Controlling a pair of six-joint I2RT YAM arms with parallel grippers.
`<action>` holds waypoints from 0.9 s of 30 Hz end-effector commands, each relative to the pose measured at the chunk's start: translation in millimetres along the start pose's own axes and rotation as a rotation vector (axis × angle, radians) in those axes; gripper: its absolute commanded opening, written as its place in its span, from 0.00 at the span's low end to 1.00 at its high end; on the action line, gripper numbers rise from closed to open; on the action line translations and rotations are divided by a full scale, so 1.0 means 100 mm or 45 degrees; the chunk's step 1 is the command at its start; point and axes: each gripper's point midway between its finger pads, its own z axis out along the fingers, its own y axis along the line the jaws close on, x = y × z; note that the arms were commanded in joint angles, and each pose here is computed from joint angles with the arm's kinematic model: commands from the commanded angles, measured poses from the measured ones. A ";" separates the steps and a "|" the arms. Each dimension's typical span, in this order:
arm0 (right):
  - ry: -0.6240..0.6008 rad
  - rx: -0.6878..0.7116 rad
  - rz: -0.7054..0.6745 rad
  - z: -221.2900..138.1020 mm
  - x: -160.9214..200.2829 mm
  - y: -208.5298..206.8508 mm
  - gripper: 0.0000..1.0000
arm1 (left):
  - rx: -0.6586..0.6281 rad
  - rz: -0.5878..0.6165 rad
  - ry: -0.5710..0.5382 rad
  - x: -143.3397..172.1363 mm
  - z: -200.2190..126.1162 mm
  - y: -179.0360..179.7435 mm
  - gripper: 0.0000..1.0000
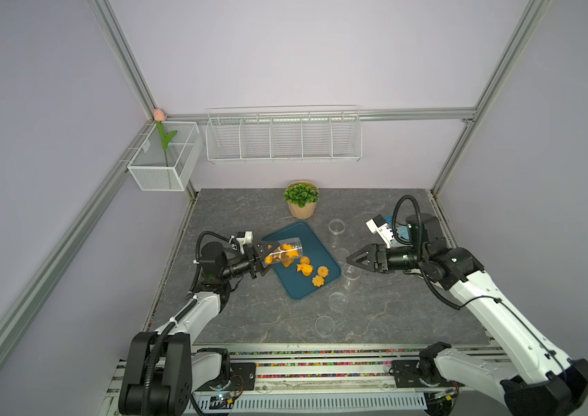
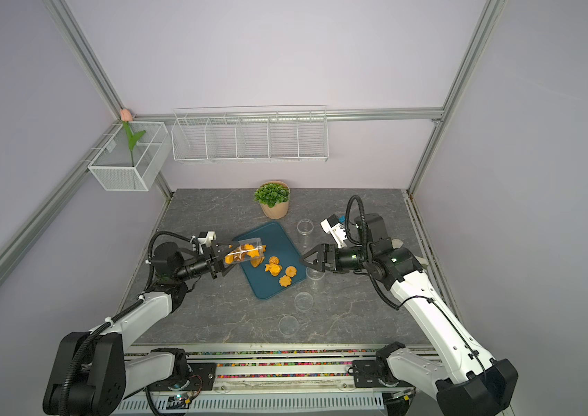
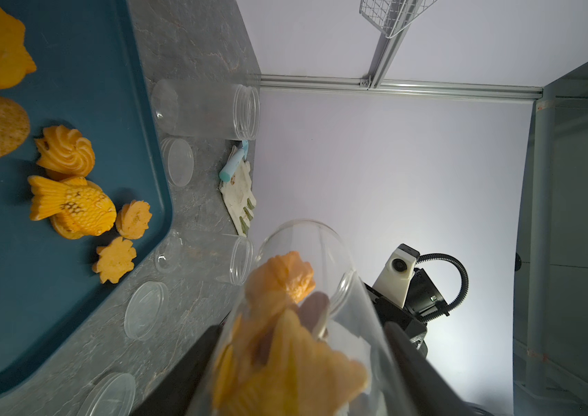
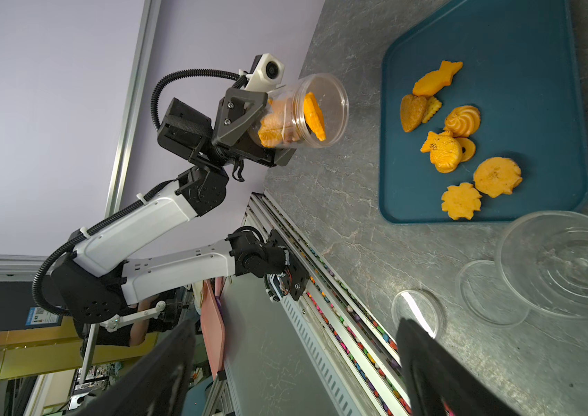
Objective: Pour the cookies out of the jar
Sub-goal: Pour the cookies in the jar onto the tray.
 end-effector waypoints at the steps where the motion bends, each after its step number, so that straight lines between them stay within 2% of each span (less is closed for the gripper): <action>1: -0.032 0.056 -0.001 0.00 -0.08 0.02 0.89 | 0.060 0.145 0.042 -0.06 0.04 -0.23 0.66; 5: -0.073 0.099 0.017 0.04 -0.13 -0.04 0.89 | 0.069 0.136 0.115 -0.10 0.10 -0.20 0.66; 9: -0.099 0.087 0.007 0.06 -0.21 0.00 0.89 | 0.112 0.118 0.131 -0.19 0.14 -0.20 0.66; 18: -0.028 0.096 -0.077 0.18 -0.25 -0.06 0.89 | 0.192 0.049 0.120 -0.45 0.25 -0.02 0.65; 24: -0.024 0.076 -0.110 0.25 -0.36 -0.06 0.89 | 0.162 -0.001 0.087 -0.57 0.23 0.21 0.65; 27: 0.013 0.071 -0.115 0.31 -0.39 -0.07 0.89 | 0.075 0.005 0.057 -0.59 0.19 0.34 0.64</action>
